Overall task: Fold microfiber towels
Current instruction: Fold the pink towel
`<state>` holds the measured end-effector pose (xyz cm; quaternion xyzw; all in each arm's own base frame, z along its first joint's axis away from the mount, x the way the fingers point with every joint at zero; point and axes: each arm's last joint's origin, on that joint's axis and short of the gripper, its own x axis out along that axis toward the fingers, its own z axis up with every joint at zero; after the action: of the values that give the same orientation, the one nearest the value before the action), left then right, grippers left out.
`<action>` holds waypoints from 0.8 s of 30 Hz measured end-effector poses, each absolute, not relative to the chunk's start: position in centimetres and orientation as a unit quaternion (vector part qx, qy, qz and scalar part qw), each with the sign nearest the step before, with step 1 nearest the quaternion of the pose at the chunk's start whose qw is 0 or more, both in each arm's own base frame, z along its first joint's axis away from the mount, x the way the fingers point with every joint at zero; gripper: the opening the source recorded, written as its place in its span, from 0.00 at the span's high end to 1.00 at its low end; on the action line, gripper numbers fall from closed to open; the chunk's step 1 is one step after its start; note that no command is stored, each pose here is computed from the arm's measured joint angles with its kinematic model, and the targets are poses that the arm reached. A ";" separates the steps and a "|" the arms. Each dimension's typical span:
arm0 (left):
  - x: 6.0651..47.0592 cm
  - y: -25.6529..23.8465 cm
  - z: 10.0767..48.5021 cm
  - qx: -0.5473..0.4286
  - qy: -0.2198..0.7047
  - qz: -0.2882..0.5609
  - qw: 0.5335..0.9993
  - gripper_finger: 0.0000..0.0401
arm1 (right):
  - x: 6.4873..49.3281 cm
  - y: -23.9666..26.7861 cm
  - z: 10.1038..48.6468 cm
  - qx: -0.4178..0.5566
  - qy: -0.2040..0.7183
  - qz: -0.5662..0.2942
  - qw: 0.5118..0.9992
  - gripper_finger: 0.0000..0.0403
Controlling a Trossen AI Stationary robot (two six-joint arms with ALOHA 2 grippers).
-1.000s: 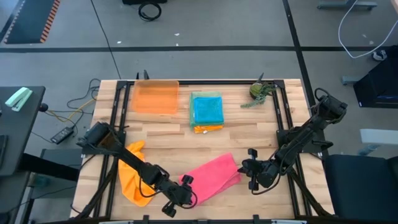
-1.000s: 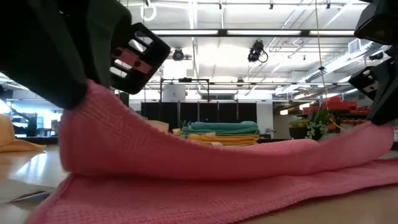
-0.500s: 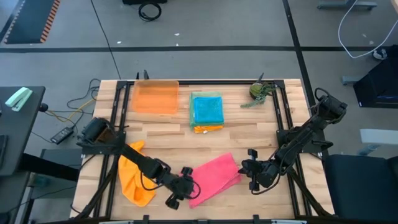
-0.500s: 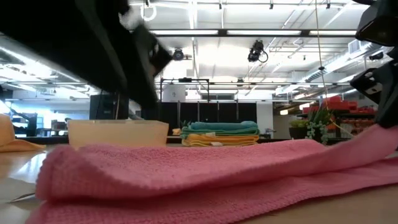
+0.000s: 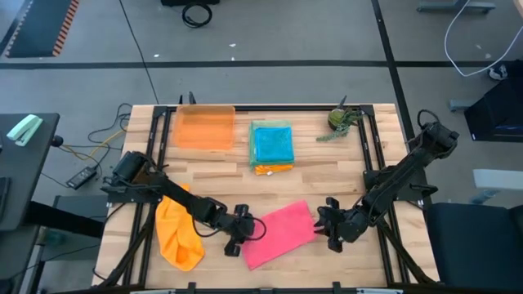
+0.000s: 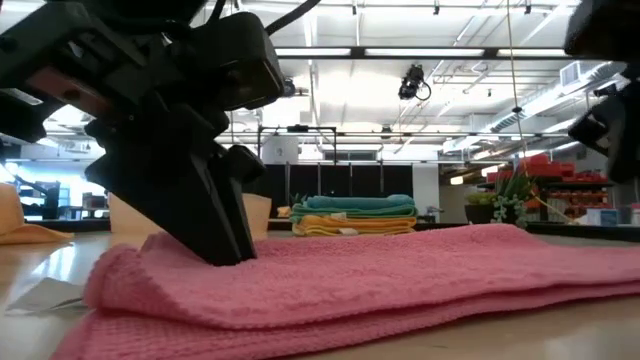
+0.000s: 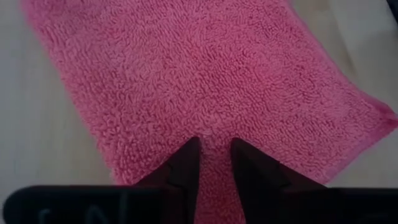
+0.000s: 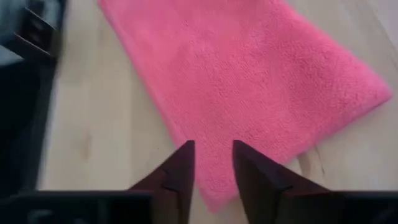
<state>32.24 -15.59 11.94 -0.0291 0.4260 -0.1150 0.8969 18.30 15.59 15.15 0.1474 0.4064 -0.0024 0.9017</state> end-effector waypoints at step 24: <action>33.2 -13.4 11.9 -0.005 0.424 -0.117 0.898 0.88 | 19.9 16.4 10.2 0.167 0.422 -0.069 0.888 0.99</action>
<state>33.17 -13.43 11.92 -0.0055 0.4238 -0.1167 0.8982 19.93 16.43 10.25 0.1675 0.4216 -0.0692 0.8885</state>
